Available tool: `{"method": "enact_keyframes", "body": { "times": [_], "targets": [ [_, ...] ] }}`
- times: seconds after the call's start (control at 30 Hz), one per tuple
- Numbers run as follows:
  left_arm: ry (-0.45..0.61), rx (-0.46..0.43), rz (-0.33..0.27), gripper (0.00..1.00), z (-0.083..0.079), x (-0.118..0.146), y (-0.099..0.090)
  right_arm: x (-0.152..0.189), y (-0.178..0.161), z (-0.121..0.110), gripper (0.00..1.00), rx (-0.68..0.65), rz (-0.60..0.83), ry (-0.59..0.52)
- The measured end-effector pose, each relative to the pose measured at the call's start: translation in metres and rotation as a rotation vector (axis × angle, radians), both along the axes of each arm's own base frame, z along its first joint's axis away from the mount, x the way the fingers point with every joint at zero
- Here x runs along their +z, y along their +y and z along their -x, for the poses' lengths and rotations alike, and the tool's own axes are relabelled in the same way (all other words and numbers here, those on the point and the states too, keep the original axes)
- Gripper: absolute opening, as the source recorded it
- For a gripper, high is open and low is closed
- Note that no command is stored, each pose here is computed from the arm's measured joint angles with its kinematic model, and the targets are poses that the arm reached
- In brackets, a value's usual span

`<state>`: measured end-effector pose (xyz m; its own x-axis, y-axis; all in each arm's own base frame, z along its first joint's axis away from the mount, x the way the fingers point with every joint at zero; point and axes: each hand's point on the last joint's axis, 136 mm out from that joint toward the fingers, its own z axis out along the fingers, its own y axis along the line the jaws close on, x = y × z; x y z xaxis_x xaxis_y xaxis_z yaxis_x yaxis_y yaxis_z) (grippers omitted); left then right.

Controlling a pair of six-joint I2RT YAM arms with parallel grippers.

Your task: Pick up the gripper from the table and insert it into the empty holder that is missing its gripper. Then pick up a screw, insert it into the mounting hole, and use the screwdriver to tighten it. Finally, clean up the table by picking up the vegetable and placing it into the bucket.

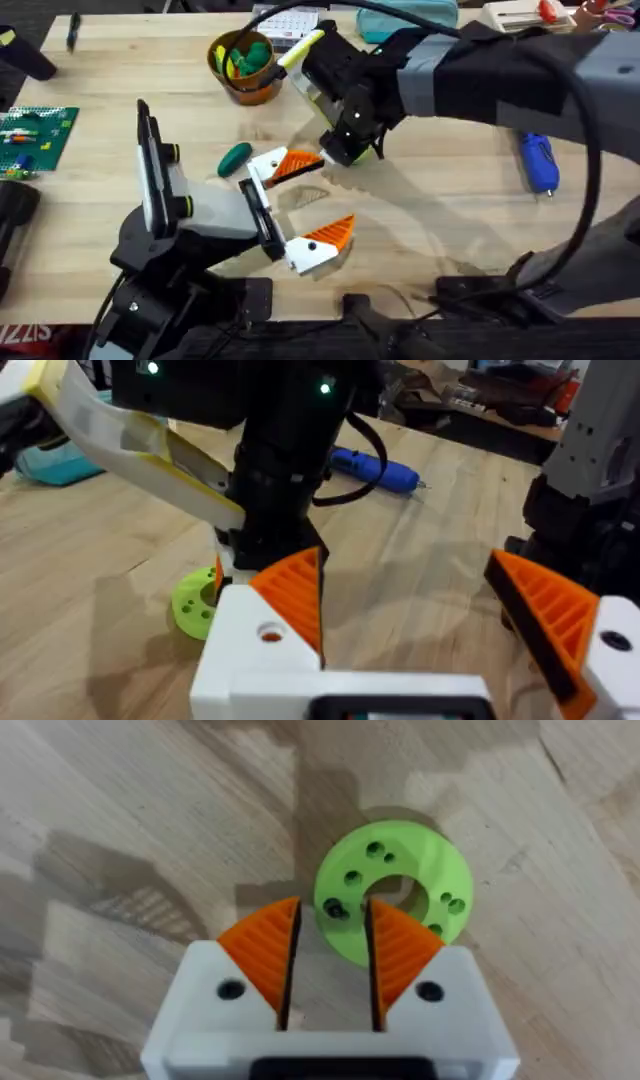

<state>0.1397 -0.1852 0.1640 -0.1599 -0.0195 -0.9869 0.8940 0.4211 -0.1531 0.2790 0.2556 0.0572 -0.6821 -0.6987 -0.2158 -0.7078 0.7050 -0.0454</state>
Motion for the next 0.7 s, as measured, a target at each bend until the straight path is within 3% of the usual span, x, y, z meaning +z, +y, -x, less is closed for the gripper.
{"method": "enact_keyframes", "body": {
  "times": [0.7],
  "targets": [
    [0.000, 0.000, 0.000, 0.986, 0.0001, 0.0000, 0.0000, 0.0083, 0.0041, -0.0019, 0.399, 0.000, -0.007, -0.005]
  ]
}}
